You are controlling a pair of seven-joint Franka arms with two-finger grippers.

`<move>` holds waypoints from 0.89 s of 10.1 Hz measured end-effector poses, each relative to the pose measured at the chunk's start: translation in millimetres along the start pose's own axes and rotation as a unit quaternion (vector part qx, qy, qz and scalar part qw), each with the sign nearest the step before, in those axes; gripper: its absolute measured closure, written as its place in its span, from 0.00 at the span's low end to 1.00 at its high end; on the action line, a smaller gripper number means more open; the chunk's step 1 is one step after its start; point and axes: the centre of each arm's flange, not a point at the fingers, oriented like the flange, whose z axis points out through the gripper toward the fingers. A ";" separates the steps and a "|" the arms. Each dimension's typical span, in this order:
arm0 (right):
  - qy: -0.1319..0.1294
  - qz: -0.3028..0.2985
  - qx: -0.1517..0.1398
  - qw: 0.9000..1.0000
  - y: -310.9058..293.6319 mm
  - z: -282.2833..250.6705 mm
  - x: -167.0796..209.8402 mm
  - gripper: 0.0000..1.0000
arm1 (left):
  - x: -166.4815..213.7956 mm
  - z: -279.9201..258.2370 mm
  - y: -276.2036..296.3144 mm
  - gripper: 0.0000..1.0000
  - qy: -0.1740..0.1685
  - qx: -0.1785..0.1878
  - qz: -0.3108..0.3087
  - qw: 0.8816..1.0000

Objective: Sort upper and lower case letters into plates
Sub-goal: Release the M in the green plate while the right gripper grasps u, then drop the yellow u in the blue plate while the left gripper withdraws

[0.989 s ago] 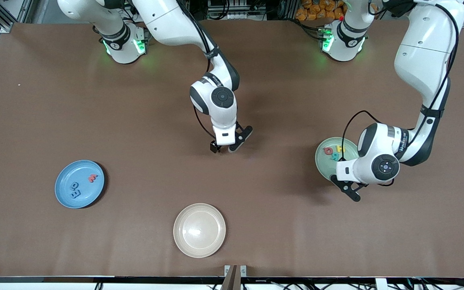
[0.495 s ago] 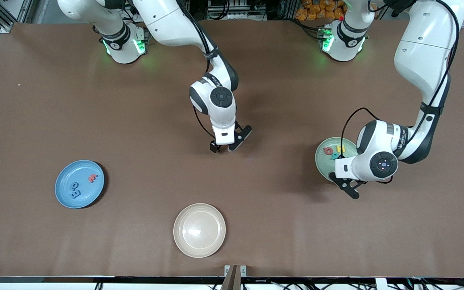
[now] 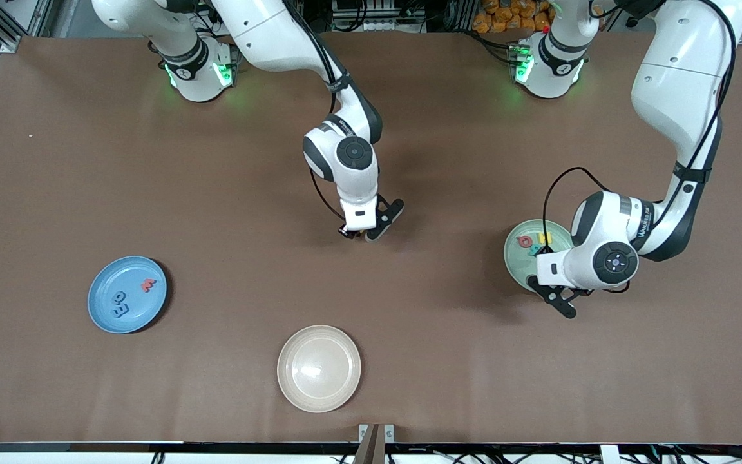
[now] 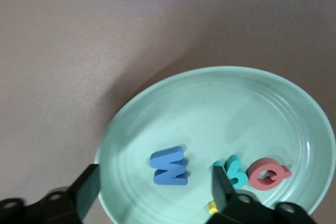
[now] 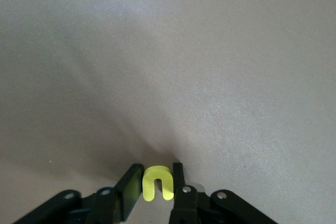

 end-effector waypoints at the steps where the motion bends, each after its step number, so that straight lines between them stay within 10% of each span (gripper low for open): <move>1: 0.000 0.001 0.000 1.000 1.9 -1.0 0.1 0.73 | 0.1 -8.1 -0.3 0.00 0.009 -0.006 -0.019 1.000; 9: -0.019 0.121 0.010 0.992 158.5 -53.2 -26.7 0.74 | -5.0 -50.9 -21.8 0.00 0.058 -0.054 -0.209 0.975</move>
